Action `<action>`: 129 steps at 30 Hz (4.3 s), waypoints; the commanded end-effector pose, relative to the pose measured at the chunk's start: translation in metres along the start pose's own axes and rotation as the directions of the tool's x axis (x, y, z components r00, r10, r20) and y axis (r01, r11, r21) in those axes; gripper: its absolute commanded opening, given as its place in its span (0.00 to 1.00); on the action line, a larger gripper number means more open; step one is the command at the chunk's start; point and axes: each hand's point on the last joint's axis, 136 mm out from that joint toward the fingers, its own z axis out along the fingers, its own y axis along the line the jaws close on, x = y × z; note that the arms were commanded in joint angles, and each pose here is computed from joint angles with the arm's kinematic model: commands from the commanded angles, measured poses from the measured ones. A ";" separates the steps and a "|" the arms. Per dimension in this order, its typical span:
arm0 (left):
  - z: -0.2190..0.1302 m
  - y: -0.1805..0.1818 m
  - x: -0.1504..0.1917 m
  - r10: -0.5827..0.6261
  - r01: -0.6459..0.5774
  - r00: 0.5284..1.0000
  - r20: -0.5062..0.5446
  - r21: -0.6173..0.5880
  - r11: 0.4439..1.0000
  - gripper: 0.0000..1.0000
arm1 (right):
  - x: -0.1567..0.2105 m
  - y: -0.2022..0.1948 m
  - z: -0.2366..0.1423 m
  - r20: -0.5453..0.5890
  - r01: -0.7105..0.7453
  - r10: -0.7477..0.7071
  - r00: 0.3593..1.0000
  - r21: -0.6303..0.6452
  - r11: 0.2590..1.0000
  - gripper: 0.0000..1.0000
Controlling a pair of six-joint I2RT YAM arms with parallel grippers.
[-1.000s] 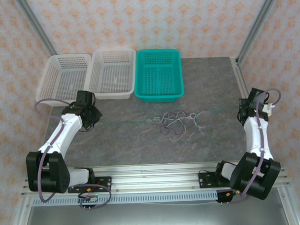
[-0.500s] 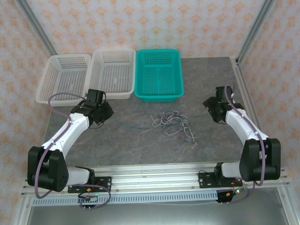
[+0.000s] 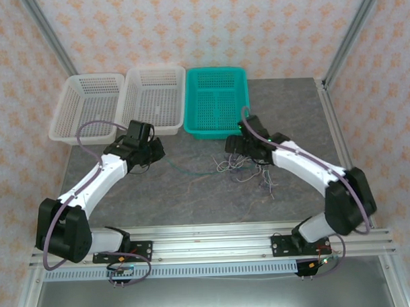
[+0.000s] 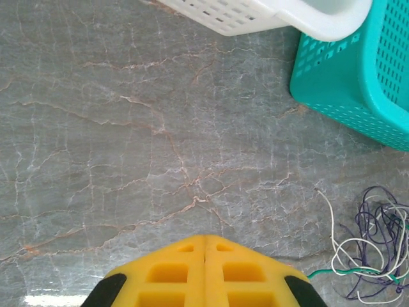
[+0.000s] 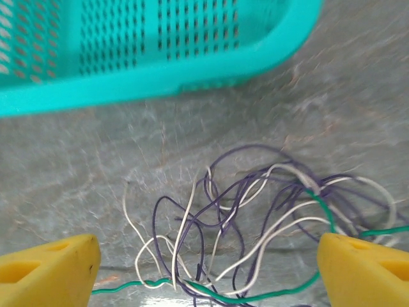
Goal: Untangle the cables
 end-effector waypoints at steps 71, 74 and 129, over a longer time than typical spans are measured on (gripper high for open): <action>-0.137 -0.132 -0.105 -0.063 -0.027 0.987 0.145 0.547 0.836 0.00 | 0.004 -0.109 0.029 0.009 -0.281 0.282 0.959 0.115 0.953 0.80; -0.152 -0.140 -0.126 -0.141 0.014 0.976 0.166 0.598 0.801 0.00 | 0.014 -0.112 0.037 -0.030 -0.279 0.286 0.958 0.137 0.950 0.76; -0.132 -0.155 -0.186 -0.165 -0.064 0.840 0.518 0.395 0.916 0.00 | -0.075 -0.089 -0.078 0.284 -0.398 0.406 0.869 -0.089 0.913 0.94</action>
